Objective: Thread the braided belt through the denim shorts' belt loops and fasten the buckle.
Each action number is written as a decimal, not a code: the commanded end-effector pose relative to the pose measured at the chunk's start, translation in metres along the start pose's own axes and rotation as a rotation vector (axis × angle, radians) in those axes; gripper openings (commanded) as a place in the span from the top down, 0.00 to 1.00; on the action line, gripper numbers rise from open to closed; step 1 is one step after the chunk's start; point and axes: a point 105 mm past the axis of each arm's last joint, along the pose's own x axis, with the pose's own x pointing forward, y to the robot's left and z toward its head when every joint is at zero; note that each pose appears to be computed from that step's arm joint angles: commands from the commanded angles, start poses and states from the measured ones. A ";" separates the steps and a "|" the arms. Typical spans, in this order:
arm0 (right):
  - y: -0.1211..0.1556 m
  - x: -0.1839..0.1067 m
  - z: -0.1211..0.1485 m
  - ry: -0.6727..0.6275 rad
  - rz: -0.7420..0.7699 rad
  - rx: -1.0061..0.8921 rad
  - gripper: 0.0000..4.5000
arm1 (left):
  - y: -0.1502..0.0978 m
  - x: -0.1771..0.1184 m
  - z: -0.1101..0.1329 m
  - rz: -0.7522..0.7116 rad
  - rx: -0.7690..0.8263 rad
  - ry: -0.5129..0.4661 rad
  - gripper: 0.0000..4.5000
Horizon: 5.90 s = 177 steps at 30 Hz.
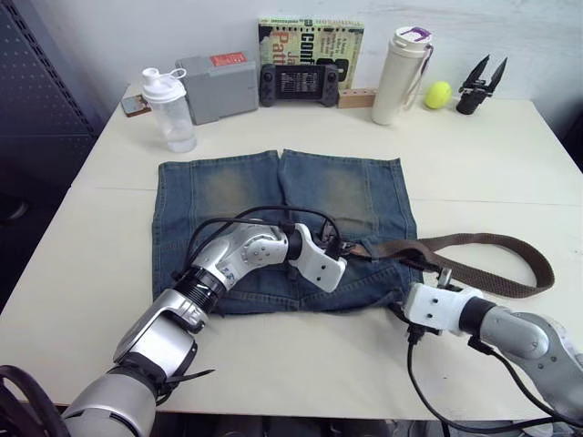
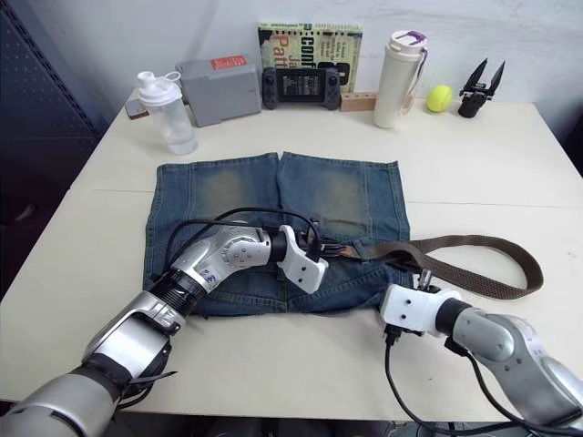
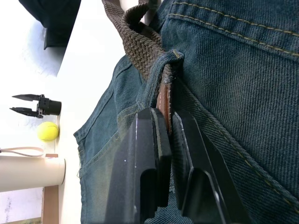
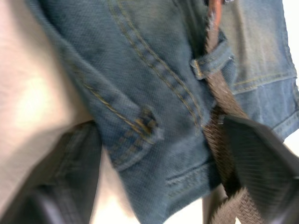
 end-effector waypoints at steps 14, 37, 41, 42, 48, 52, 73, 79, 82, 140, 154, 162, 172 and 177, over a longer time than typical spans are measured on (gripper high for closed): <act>0.015 0.016 0.003 0.020 0.036 0.057 0.99 | 0.016 0.014 0.021 -0.007 0.097 -0.073 1.00; -0.018 -0.015 -0.045 0.196 -0.080 0.105 0.99 | 0.016 -0.086 0.003 0.135 0.161 0.026 1.00; -0.012 -0.004 -0.024 0.101 -0.064 0.106 0.99 | 0.015 -0.074 0.006 0.142 0.161 0.003 1.00; -0.011 0.000 -0.017 0.075 -0.060 0.109 0.99 | 0.014 -0.069 0.008 0.141 0.159 -0.011 1.00; -0.002 0.012 0.001 0.022 -0.045 0.138 0.99 | 0.003 -0.036 0.026 0.098 0.156 -0.102 1.00; 0.000 0.012 -0.001 0.032 -0.043 0.145 0.99 | -0.001 -0.028 0.035 0.066 0.188 -0.132 1.00; 0.004 0.013 0.000 0.040 -0.050 0.191 0.99 | 0.040 -0.007 0.015 0.122 0.096 -0.102 1.00; 0.006 0.012 -0.005 0.061 -0.054 0.202 0.99 | 0.048 -0.044 0.013 0.121 0.053 -0.082 1.00; 0.007 0.013 -0.007 0.066 -0.053 0.206 0.99 | 0.049 -0.053 0.016 0.119 0.033 -0.083 1.00; -0.022 0.025 0.095 -0.597 0.129 2.310 0.01 | 0.010 -0.058 0.002 0.227 0.101 -0.031 1.00; -0.012 0.015 0.109 -0.557 0.151 2.446 0.01 | 0.014 -0.058 -0.010 0.235 0.113 0.024 1.00; -0.023 0.020 0.096 -0.598 0.103 2.514 0.01 | 0.018 -0.056 -0.003 0.256 0.118 -0.011 1.00; -0.038 0.029 0.077 -0.642 0.048 2.545 0.01 | 0.017 -0.057 0.004 0.257 0.118 -0.048 1.00; -0.040 0.030 0.074 -0.652 0.041 2.545 0.16 | 0.016 -0.056 0.007 0.254 0.121 -0.062 1.00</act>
